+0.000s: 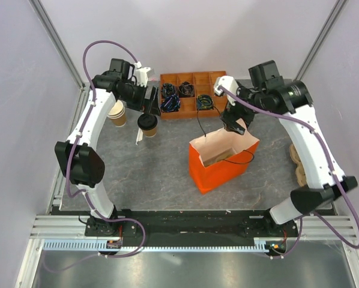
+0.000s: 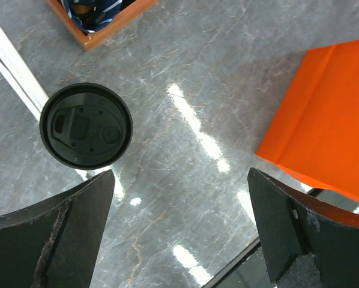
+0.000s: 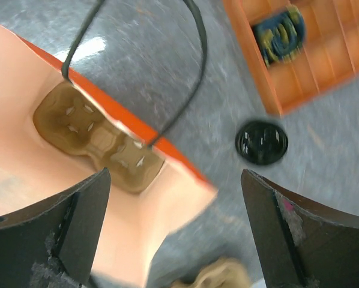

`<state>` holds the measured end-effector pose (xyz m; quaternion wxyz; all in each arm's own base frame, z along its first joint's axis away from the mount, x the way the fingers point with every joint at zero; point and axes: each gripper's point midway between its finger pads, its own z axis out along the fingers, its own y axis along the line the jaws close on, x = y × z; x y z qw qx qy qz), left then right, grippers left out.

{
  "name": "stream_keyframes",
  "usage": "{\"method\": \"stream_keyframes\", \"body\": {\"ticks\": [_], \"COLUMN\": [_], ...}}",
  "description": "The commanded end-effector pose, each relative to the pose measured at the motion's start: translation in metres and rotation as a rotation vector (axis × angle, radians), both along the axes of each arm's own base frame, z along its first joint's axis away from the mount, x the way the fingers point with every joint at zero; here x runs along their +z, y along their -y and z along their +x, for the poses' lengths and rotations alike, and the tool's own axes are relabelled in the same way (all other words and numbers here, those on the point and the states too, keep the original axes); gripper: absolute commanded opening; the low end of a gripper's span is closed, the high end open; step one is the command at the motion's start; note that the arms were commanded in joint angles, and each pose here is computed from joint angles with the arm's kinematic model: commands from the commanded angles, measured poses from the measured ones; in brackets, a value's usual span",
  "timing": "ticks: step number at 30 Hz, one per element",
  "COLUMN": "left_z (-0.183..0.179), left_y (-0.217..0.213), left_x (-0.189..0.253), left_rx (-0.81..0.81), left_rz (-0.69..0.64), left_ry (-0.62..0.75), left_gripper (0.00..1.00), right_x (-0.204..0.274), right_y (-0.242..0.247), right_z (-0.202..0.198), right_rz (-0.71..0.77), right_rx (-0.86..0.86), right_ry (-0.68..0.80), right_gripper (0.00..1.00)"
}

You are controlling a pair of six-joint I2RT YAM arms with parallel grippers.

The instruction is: Pack the takeout coffee

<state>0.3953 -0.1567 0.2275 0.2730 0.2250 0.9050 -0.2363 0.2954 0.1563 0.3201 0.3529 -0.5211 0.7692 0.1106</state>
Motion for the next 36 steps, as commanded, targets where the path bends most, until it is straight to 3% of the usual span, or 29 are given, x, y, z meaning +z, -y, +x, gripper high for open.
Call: {"method": "stream_keyframes", "body": {"ticks": [1,5,11,19,22,23,25,26,28,31,36], "left_z": [0.001,0.001,-0.003,0.001,0.002,0.002,0.002,0.003,0.005,0.011,0.029], "left_y": [0.004,0.001,0.002,0.000,0.000,0.000,-0.001,-0.001,-0.002,-0.004,-0.018], "left_x": [0.027,0.029,0.031,0.036,0.037,0.037,0.035,0.035,0.033,0.028,0.016], "left_rx": [0.016,0.066,0.035,0.012,0.003,0.002,-0.006,-0.008,-0.011,-0.004,0.019], "left_rz": [-0.101,-0.105,-0.121,-0.108,-0.104,-0.102,-0.091,-0.090,-0.084,-0.062,0.031], "left_ry": [0.018,0.015,0.048,0.136,0.145,0.148,0.149,0.150,0.150,0.151,0.176], "left_gripper": [1.00,1.00,1.00,1.00,1.00,1.00,1.00,1.00,1.00,1.00,0.98], "right_x": [-0.013,-0.018,-0.038,-0.060,-0.062,-0.062,-0.056,-0.053,-0.044,-0.036,-0.029], "right_y": [-0.018,-0.027,-0.032,-0.032,-0.033,-0.033,-0.034,-0.033,-0.031,-0.027,-0.021], "right_z": [-0.017,-0.009,-0.015,-0.032,-0.027,-0.024,-0.018,-0.017,-0.014,-0.012,0.012], "right_rz": [-0.009,-0.027,-0.062,-0.092,-0.097,-0.103,-0.101,-0.101,-0.096,-0.105,-0.069], "right_rx": [0.279,0.378,0.489,0.546,0.524,0.512,0.481,0.467,0.427,0.373,0.103], "right_ry": [-0.063,-0.027,-0.034,-0.082,-0.098,-0.101,-0.092,-0.089,-0.074,-0.057,-0.031], "right_gripper": [0.98,0.98,0.76,0.63,0.48,0.35,0.22,0.11,0.00,0.00,0.00]}}
